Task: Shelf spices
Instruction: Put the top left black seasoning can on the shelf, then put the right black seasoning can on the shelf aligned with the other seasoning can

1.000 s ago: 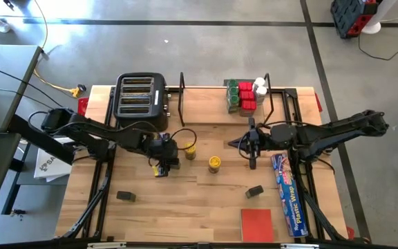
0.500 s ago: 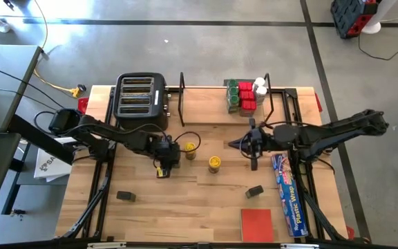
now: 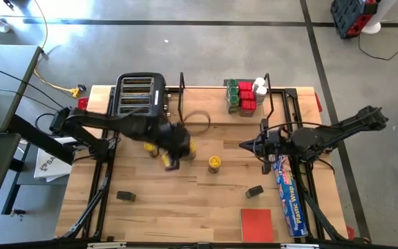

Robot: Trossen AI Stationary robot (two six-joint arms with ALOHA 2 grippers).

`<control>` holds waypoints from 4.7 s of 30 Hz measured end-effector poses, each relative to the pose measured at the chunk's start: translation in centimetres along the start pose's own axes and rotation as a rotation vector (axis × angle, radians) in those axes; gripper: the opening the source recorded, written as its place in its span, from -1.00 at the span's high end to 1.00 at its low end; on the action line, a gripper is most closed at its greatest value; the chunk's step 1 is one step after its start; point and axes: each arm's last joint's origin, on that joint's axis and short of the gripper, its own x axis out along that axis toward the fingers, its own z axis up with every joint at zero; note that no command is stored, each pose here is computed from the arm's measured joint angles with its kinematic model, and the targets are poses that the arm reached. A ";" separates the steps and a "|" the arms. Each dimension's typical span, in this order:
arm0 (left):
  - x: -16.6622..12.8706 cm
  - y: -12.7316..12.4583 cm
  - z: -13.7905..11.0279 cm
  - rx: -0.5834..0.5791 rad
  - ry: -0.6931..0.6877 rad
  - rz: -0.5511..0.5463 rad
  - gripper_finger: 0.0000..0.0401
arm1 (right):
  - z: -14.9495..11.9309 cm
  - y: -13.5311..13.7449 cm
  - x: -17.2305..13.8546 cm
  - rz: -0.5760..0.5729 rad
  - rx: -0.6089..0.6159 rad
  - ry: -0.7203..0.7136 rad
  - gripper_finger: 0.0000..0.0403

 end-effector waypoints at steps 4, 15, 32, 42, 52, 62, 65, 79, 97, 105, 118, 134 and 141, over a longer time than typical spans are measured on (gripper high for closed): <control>-1.5 3.1 4.1 0.034 -0.096 0.075 0.42 | -0.3 0.1 -0.2 -0.023 -0.014 0.031 1.00; 6.0 17.3 9.0 0.166 -0.011 0.222 0.42 | -0.6 0.3 -0.3 -0.050 0.002 0.057 1.00; 14.4 28.2 6.3 0.168 0.085 0.239 0.32 | -0.8 0.6 -0.5 -0.102 0.037 0.068 1.00; 14.3 28.6 6.9 0.193 0.002 0.232 0.05 | -0.8 0.5 -0.5 -0.105 0.050 0.068 1.00; 13.6 28.5 7.2 0.206 -0.004 0.254 -0.06 | -0.8 0.5 -0.5 -0.106 0.063 0.066 1.00; 7.4 25.7 8.7 0.157 -0.040 0.225 -0.03 | -1.3 0.6 -0.5 -0.091 0.029 0.113 1.00; 5.1 22.8 9.5 0.138 -0.049 0.154 0.02 | -2.3 1.0 -0.2 0.002 -0.007 0.206 1.00; 2.9 7.3 4.8 0.060 -0.219 0.104 0.29 | -4.0 4.8 -1.4 0.368 0.083 0.806 0.35; 1.6 1.0 -3.3 -0.065 -0.379 0.304 0.29 | -9.6 10.6 2.4 0.222 -0.286 1.283 -0.38; 1.6 0.6 -3.4 -0.052 -0.374 0.295 0.29 | -11.2 11.5 3.4 0.190 -0.289 1.369 -0.21; 1.6 -0.2 -3.7 -0.014 -0.348 0.307 0.29 | -10.3 10.8 5.1 0.120 -0.151 1.353 0.44; 0.3 -2.5 -6.6 0.033 -0.256 0.462 0.29 | 3.2 -7.3 13.8 -0.089 -0.268 1.104 0.44; 1.3 -2.6 -7.9 -0.011 -0.231 0.477 0.29 | 1.7 -16.0 18.7 -0.079 -0.272 1.178 0.44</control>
